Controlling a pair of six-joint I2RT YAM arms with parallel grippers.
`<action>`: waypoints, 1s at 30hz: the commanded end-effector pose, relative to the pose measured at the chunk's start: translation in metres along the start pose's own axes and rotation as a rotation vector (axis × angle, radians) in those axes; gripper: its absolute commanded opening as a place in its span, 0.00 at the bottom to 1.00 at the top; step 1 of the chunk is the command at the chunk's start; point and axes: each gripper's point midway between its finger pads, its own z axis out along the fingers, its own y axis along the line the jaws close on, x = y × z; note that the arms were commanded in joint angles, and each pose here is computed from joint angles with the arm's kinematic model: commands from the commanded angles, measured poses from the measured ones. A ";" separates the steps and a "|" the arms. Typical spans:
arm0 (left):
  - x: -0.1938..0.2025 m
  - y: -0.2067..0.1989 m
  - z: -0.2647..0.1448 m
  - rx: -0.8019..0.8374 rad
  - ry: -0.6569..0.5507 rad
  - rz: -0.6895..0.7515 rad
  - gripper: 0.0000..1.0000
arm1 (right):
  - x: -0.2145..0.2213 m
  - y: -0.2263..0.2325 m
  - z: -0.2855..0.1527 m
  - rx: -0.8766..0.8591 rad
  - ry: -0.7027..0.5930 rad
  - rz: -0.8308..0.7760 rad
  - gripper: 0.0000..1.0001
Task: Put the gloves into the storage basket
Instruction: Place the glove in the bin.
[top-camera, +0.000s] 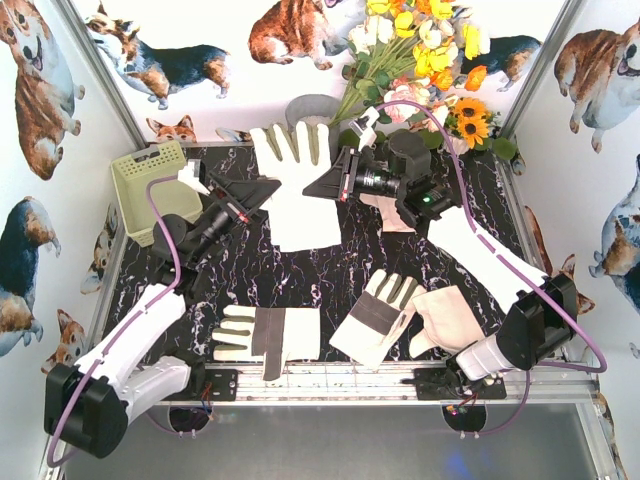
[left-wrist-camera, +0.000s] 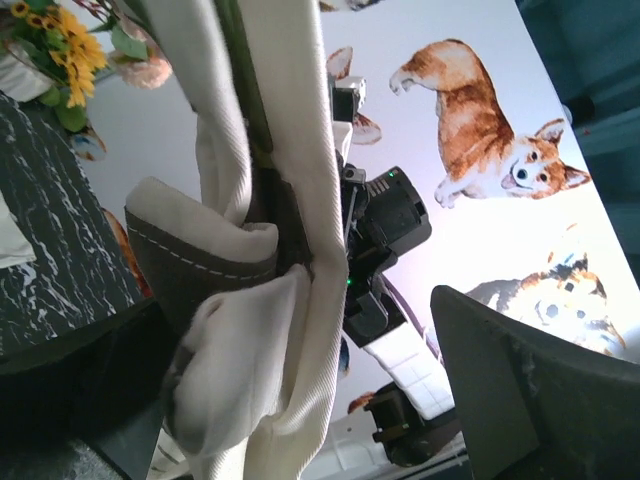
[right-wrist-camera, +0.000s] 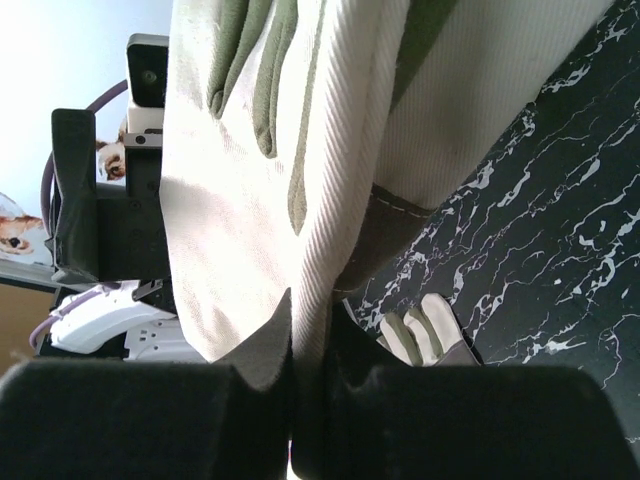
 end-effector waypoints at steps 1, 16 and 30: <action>-0.009 0.001 -0.003 -0.028 -0.062 0.041 1.00 | -0.014 0.018 -0.002 -0.031 -0.061 -0.053 0.00; 0.003 0.010 0.017 -0.113 0.053 0.069 0.82 | -0.014 0.025 0.005 -0.021 -0.076 -0.084 0.00; 0.010 0.037 0.014 -0.273 0.118 0.146 0.10 | -0.009 0.012 0.007 0.030 -0.075 -0.070 0.00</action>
